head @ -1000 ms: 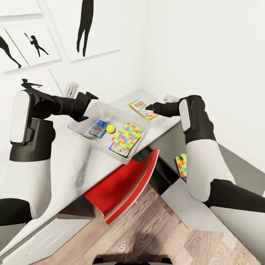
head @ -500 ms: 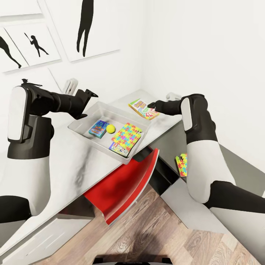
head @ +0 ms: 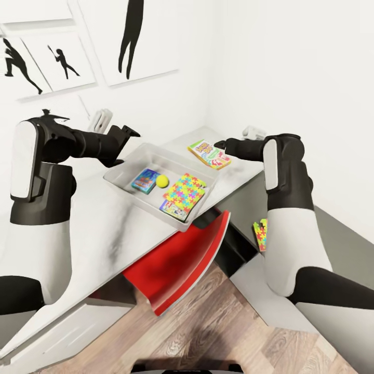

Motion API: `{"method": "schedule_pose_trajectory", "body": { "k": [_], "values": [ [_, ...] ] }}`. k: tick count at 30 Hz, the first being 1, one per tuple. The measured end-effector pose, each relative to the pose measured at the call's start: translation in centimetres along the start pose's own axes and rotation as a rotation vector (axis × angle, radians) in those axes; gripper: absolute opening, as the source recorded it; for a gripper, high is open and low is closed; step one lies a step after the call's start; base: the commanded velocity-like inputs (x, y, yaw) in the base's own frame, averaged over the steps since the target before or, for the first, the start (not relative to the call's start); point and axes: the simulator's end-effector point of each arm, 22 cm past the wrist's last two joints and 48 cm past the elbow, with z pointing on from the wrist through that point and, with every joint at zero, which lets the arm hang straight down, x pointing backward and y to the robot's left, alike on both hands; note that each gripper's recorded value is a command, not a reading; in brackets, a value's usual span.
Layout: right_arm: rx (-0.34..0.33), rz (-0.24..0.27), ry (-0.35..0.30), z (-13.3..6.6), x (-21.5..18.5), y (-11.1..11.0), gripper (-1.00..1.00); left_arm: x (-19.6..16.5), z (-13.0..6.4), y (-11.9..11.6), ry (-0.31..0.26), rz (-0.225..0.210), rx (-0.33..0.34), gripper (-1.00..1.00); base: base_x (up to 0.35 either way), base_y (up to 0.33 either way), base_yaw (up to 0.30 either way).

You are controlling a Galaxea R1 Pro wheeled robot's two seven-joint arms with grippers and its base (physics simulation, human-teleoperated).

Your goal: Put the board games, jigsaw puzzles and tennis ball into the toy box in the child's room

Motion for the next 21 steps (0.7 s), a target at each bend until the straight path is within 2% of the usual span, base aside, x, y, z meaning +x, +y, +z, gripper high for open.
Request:
{"method": "schedule_pose_trajectory", "body": {
  "k": [6, 14, 21],
  "values": [
    [0.002, -0.005, -0.024, -0.6, -0.7, 0.0, 1.0, 0.5, 0.0, -0.2, 0.005, 0.018, 0.004, 1.0, 0.0, 0.0, 0.246],
    [0.006, -0.004, -0.05, -1.2, -1.5, -0.2, 1.0, 2.6, 0.7, -0.9, 0.034, 0.088, -0.004, 1.0, 0.0, 0.0, 0.279],
    [0.008, -0.002, -0.058, -1.4, -1.7, -0.3, 1.0, 3.7, 1.0, -1.4, 0.049, 0.117, -0.005, 1.0, 0.0, 0.0, 0.294]
  ]
}}
